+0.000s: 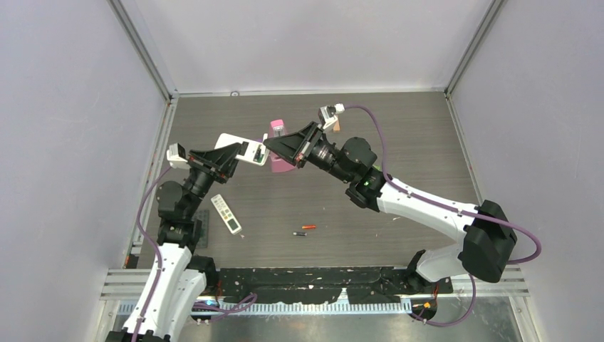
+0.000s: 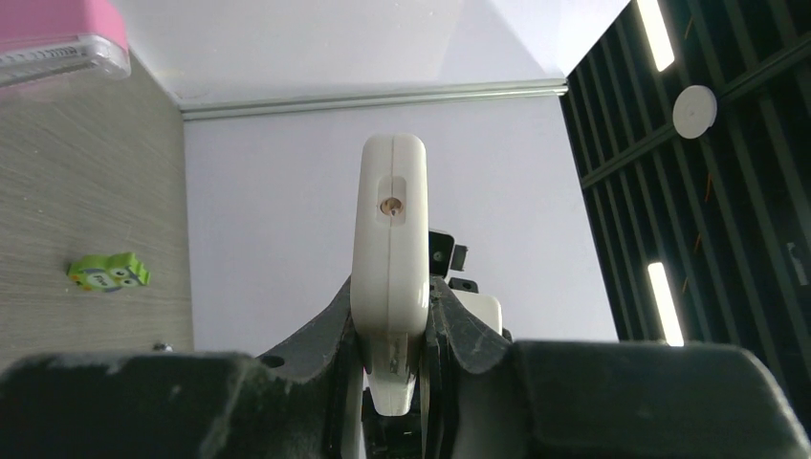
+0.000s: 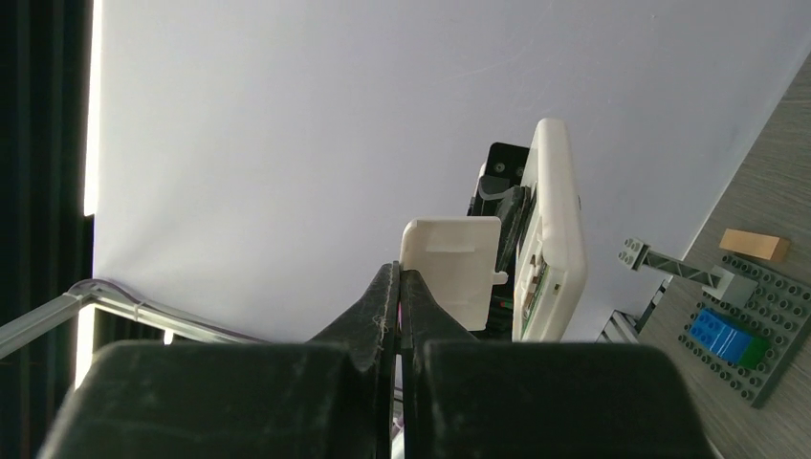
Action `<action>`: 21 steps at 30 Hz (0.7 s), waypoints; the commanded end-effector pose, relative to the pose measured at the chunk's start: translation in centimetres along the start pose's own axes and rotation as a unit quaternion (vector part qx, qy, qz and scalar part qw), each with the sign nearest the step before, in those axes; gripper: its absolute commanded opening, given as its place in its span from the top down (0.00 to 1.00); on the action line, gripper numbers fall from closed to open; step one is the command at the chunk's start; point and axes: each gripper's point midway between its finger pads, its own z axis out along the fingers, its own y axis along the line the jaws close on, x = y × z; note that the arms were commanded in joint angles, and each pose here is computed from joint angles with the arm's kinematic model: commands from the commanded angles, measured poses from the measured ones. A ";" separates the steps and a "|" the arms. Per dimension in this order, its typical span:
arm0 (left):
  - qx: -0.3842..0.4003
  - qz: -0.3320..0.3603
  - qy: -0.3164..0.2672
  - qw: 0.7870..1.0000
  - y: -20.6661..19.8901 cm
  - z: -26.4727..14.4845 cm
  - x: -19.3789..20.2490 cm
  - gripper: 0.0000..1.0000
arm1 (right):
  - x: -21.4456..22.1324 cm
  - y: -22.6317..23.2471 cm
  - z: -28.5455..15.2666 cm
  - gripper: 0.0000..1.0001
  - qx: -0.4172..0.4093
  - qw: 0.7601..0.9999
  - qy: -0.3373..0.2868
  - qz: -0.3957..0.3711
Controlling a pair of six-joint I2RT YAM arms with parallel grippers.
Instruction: Load the batteries into the remote control
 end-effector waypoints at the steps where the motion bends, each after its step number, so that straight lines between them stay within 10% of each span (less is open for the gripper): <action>1: 0.036 -0.008 -0.004 0.999 -2.1 -0.2 0.2 1.00 | -0.7 3.8 0.4 0.94 -0.047 0.999 -0.019 0.003; 21: 0.031 -0.016 0.001 0.999 -1.4 -0.5 0.6 1.00 | 1.4 2.2 1.6 0.95 -0.010 1.000 0.015 0.017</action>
